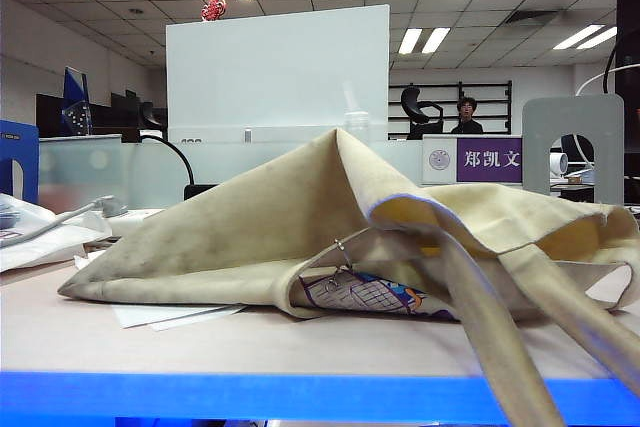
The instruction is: Take the glasses case out of the canvas bag and put it on the table.
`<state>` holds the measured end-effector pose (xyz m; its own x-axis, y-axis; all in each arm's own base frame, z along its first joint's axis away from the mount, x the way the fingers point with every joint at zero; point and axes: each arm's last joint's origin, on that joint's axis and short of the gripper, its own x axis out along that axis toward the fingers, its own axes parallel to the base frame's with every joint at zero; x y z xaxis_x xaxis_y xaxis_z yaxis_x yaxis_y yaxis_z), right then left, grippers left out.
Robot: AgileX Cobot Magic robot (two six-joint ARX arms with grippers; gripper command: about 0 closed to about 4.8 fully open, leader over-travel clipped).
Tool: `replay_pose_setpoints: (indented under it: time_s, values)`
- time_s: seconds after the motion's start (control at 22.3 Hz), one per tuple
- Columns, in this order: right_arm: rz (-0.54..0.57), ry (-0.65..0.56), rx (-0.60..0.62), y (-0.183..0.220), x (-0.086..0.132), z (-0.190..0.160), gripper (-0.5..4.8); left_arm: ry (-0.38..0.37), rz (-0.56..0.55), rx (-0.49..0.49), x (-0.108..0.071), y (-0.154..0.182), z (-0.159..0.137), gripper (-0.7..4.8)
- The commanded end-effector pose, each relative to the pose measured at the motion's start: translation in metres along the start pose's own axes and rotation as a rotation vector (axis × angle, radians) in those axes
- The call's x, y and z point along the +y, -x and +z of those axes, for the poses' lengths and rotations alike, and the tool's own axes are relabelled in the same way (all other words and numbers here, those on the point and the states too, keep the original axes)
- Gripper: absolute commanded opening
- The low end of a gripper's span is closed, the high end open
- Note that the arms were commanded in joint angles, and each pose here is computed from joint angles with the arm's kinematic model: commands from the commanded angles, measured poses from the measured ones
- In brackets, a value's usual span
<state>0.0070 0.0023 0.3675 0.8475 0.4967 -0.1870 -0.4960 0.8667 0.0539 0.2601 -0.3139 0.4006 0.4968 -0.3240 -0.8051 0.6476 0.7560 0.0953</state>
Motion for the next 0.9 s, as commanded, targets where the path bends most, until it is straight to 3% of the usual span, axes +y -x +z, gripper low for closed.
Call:
replay_pose_setpoints:
  time_s: [0.04,0.22,0.36,0.45,0.58,0.67,0.72,0.76,0.85,0.9]
  values:
    - [-0.023,-0.017,0.064,0.005,-0.002,-0.009,2.92,-0.041,0.017,0.034,0.010,-0.032,-0.005,0.54]
    - [-0.026,-0.027,0.103,0.008,-0.002,-0.015,2.92,-0.002,-0.075,0.021,0.027,-0.068,-0.010,0.53]
    - [-0.024,-0.027,0.117,0.008,-0.002,-0.016,2.92,0.084,-0.189,-0.093,0.038,-0.089,-0.004,0.54]
    - [-0.024,-0.027,0.118,0.008,-0.002,-0.017,2.92,0.086,-0.238,-0.106,0.041,-0.096,-0.006,0.54]
    - [-0.028,-0.026,0.118,0.008,-0.002,-0.017,2.92,0.056,-0.252,-0.047,0.041,-0.112,-0.019,0.54]
    - [-0.027,-0.025,0.129,0.008,-0.002,-0.018,2.92,0.001,-0.288,0.090,0.038,-0.130,-0.045,0.54]
    - [-0.029,-0.024,0.140,0.008,-0.002,-0.019,2.92,-0.055,-0.376,0.169,0.034,-0.139,-0.066,0.53]
    - [-0.032,-0.023,0.144,0.007,-0.002,-0.020,2.92,-0.077,-0.429,0.182,0.033,-0.140,-0.077,0.52]
    - [-0.035,-0.021,0.163,0.004,-0.003,-0.023,2.92,-0.078,-0.485,0.116,0.030,-0.138,-0.100,0.47]
    - [-0.036,-0.021,0.180,0.000,-0.002,-0.027,2.92,-0.018,-0.474,0.030,0.031,-0.135,-0.113,0.47]
